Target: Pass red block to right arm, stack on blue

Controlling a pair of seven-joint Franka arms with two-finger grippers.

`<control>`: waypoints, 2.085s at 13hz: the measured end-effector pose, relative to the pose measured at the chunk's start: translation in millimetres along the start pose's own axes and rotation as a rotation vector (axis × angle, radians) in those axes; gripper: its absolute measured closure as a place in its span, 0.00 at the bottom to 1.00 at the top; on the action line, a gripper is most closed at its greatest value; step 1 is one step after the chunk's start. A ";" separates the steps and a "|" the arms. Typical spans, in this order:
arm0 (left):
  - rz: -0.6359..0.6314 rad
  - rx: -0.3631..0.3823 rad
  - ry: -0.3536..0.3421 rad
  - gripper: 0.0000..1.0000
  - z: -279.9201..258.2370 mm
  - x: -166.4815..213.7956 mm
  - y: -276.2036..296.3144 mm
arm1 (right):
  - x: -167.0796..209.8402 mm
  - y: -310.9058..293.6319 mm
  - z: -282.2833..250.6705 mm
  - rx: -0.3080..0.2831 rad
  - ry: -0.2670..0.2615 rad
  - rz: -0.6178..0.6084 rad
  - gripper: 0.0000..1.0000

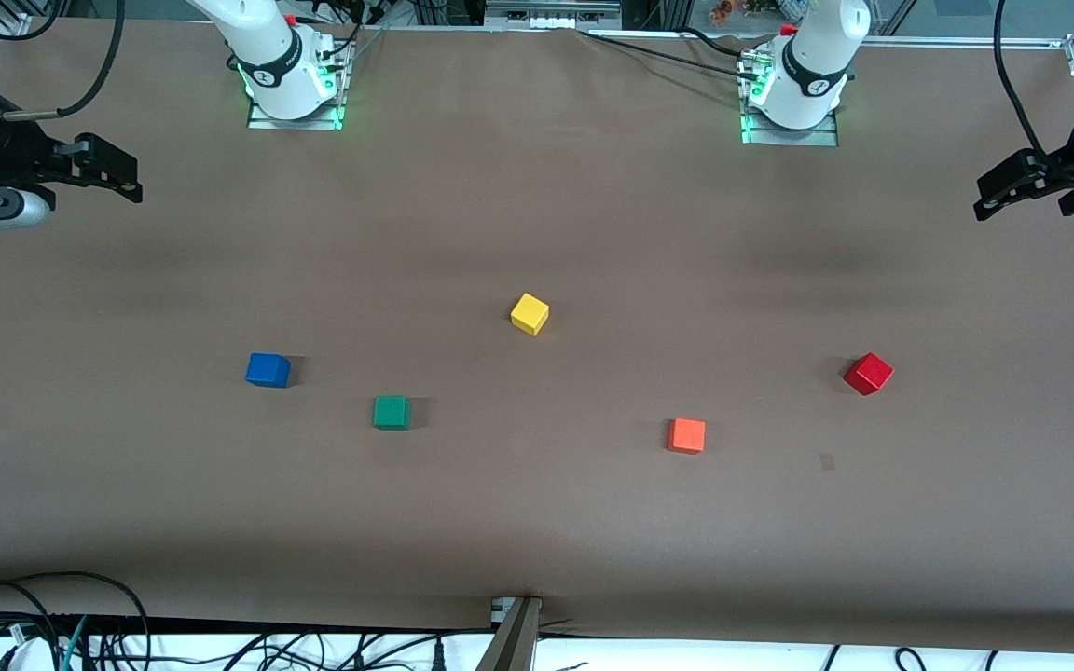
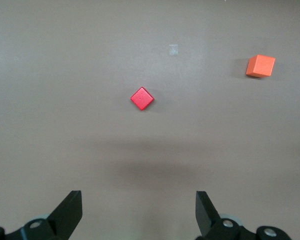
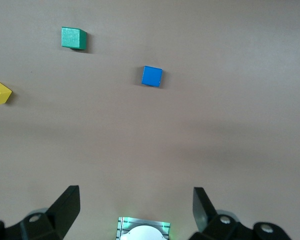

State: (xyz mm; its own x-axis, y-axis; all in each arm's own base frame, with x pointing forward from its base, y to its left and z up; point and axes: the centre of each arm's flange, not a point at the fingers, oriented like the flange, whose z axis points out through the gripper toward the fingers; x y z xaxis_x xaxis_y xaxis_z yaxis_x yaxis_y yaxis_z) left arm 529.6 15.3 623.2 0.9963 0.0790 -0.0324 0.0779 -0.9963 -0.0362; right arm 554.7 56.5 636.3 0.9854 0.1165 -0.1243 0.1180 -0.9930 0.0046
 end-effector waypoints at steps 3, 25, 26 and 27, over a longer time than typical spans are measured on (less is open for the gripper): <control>-0.002 0.000 0.002 0.00 -1.8 -0.1 -1.2 | 0.0 0.0 0.0 0.000 0.000 0.000 0.00; 0.637 0.733 -0.245 0.00 97.3 51.4 -398.0 | 0.7 -2.4 0.8 0.001 -0.001 -0.005 0.00; 0.726 0.712 -0.243 0.00 114.5 59.1 -401.8 | 1.0 -2.4 1.3 0.001 -0.002 -0.005 0.00; 0.806 0.676 -0.228 0.00 133.5 66.1 -405.8 | 1.3 -2.5 1.7 0.001 -0.003 -0.007 0.00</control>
State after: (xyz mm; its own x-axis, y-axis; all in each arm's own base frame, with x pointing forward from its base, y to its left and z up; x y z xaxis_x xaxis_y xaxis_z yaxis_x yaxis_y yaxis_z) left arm 559.2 429.3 502.4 0.7099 -0.5185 -0.4766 -0.7041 -0.5386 -0.4629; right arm 555.5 59.1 634.5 0.9842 0.1230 -0.1272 0.1244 -0.9922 0.0030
